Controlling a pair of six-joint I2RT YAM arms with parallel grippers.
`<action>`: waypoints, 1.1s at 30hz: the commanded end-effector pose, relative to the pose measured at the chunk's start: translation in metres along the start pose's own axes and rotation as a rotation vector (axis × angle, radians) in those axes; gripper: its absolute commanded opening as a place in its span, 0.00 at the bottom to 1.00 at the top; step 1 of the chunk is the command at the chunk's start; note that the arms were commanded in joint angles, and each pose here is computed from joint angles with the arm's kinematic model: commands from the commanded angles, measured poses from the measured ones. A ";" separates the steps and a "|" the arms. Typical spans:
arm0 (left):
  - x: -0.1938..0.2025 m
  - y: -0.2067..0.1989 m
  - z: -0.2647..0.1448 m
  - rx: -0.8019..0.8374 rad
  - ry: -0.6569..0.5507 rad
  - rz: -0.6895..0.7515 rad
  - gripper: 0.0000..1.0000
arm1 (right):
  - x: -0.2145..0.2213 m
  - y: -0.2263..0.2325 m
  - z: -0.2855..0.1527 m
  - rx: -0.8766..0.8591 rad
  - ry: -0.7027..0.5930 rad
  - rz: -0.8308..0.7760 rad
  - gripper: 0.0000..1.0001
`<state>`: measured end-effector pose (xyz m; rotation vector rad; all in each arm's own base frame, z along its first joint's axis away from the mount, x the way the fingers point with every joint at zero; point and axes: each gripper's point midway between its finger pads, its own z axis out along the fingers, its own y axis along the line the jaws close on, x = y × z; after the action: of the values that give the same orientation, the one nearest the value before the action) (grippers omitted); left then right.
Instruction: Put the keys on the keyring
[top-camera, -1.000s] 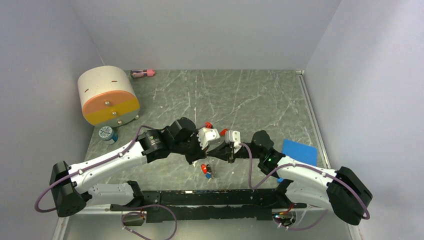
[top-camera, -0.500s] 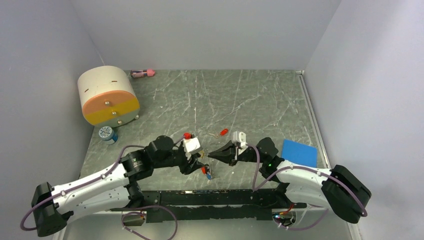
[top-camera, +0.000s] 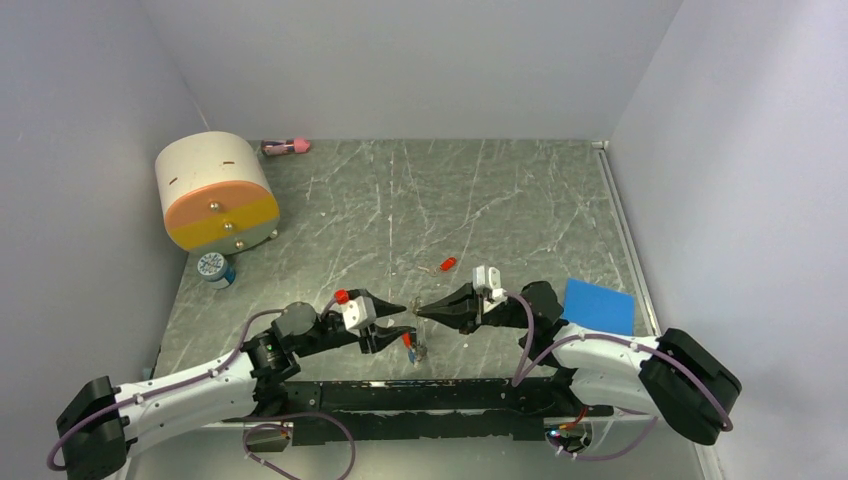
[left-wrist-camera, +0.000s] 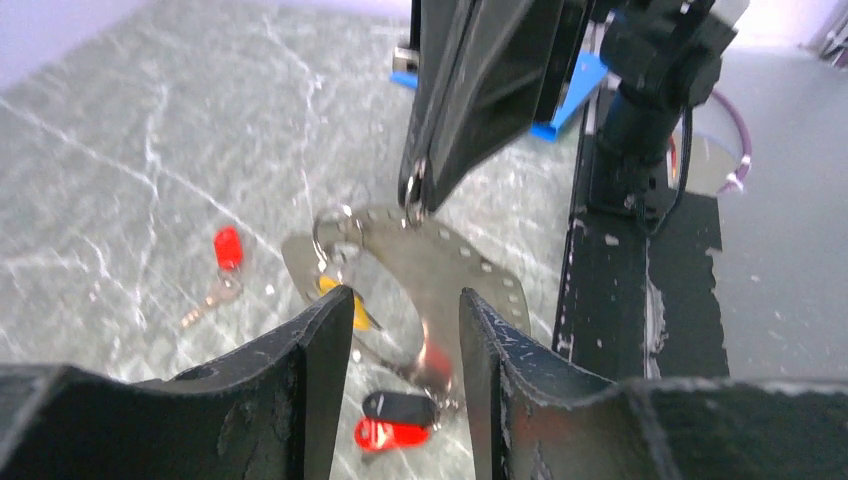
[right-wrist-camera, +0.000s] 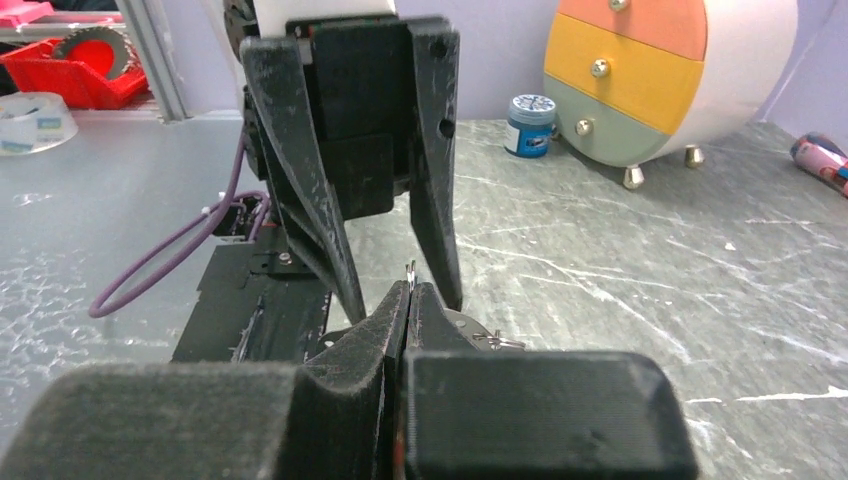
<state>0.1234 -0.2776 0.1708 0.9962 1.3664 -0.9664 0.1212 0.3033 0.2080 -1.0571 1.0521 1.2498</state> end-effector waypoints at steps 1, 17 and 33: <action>-0.059 -0.005 0.005 0.044 -0.216 0.114 0.48 | -0.027 0.012 0.004 -0.072 -0.075 -0.092 0.00; -0.067 -0.015 0.010 0.112 -0.225 0.155 0.31 | -0.026 0.016 0.007 -0.109 -0.074 -0.090 0.00; -0.060 -0.016 0.016 0.139 -0.120 0.176 0.03 | -0.028 0.014 0.006 -0.090 -0.072 -0.084 0.00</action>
<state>0.1121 -0.2948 0.2102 1.1037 1.1491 -1.0033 0.1098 0.3031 0.2066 -1.1205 1.0106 1.2772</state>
